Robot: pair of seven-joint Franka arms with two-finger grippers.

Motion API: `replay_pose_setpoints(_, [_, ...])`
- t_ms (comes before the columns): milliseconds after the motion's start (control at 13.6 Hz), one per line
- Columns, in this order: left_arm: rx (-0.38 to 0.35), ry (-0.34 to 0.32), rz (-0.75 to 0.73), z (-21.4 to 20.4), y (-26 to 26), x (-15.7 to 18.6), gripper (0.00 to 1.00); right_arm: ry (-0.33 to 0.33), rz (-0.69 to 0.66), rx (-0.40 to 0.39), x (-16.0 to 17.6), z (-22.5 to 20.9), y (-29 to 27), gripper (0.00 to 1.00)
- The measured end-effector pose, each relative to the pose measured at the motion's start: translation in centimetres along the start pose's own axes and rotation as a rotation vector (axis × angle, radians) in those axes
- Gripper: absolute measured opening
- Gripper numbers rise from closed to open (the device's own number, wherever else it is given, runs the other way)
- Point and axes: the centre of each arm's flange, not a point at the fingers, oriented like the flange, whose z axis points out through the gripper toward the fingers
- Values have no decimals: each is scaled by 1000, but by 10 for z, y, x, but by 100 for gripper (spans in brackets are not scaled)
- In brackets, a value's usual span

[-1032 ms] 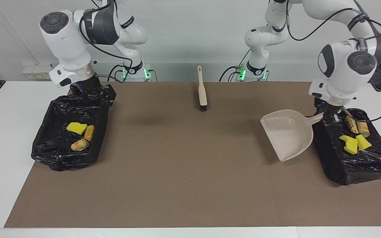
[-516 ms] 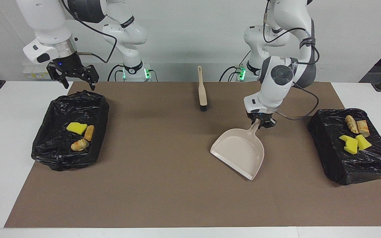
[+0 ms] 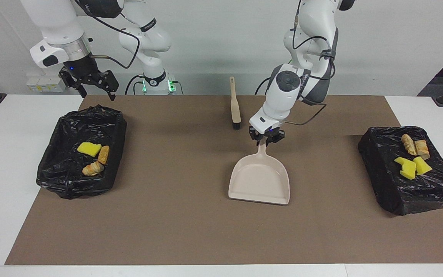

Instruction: Sweep and dump trash in bin

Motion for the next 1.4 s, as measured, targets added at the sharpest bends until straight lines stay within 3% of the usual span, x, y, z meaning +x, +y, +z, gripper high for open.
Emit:
replay_pose_setpoints(221, [-12, 0, -5, 2, 21, -5, 33, -4, -11, -1, 0, 1, -3, 100])
replay_pose_setpoints(663, [8, -33, 184, 10, 22, -10, 33, -1, -54, -9, -2, -1, -10, 100])
replay_pose_setpoints(884, [45, -85, 197, 3, 16, -15, 63, -1, -56, -9, -2, -1, -11, 100])
replay_pose_setpoints(1105, [70, -111, 247, -52, -18, -10, 96, -15, -56, -10, -3, 0, -10, 100])
replay_pose_setpoints(1400, [69, -115, 332, -167, -151, 12, 100, -19, -50, -9, -4, 0, -7, 100])
